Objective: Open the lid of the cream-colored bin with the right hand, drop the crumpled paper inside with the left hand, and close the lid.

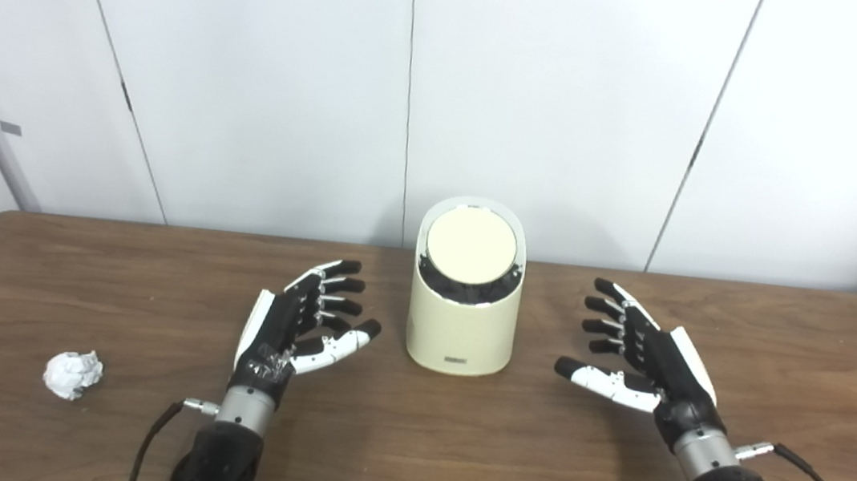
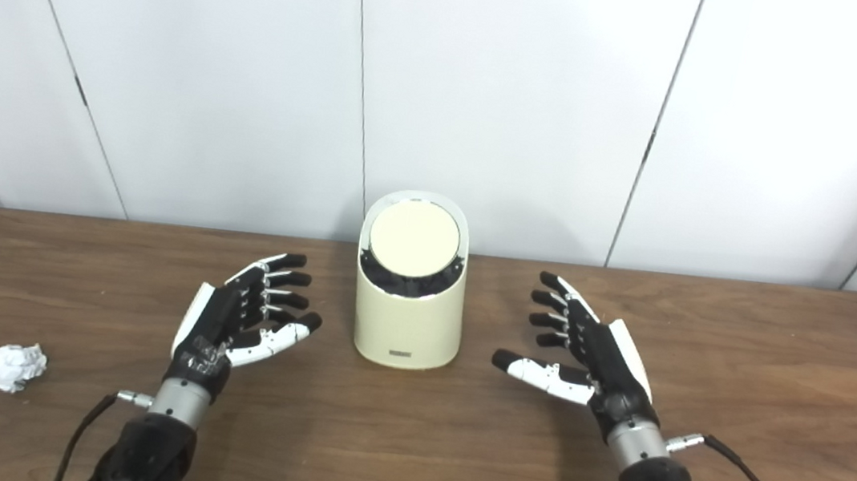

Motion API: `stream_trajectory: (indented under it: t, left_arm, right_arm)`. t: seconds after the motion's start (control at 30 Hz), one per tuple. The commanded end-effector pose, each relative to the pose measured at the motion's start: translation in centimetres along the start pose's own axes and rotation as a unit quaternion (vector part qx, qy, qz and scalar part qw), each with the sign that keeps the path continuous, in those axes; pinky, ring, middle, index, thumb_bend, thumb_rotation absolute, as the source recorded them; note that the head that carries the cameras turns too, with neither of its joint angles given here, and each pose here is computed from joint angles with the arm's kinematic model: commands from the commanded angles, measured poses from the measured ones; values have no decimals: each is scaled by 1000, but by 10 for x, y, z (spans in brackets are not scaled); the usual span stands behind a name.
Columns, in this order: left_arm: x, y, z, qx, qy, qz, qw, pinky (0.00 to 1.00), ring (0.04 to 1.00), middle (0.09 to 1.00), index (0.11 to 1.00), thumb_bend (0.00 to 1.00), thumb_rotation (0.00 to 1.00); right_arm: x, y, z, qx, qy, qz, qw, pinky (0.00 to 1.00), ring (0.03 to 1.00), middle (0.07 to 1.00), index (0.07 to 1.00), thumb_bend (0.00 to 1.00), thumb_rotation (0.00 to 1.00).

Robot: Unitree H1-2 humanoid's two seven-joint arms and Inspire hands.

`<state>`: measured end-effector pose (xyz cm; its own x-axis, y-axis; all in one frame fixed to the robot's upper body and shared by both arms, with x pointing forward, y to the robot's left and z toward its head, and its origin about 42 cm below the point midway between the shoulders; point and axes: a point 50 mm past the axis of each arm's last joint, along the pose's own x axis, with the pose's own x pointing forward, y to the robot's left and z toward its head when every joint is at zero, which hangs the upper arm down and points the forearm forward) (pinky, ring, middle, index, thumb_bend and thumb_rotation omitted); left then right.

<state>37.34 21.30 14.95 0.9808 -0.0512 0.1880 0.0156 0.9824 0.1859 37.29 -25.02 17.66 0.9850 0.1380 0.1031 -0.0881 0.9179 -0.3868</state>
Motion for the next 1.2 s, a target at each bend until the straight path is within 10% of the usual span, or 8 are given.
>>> stream_trajectory:
  t: [0.0, 0.63, 1.17]
  left_arm:
    - [13, 2, 20, 3, -46, 2, 999, 566, 661, 742, 801, 625, 86]
    - [14, 5, 22, 0, -51, 5, 999, 576, 661, 738, 796, 627, 75]
    - [13, 0, 21, -1, -50, 0, 999, 566, 664, 737, 787, 628, 75]
  right_arm:
    - [10, -8, 24, -6, -45, -15, 999, 709, 790, 858, 906, 631, 329]
    - [12, -7, 26, -9, -49, -17, 999, 692, 787, 854, 900, 645, 386]
    - [48, 0, 88, -17, -108, -17, 994, 695, 785, 839, 881, 688, 445]
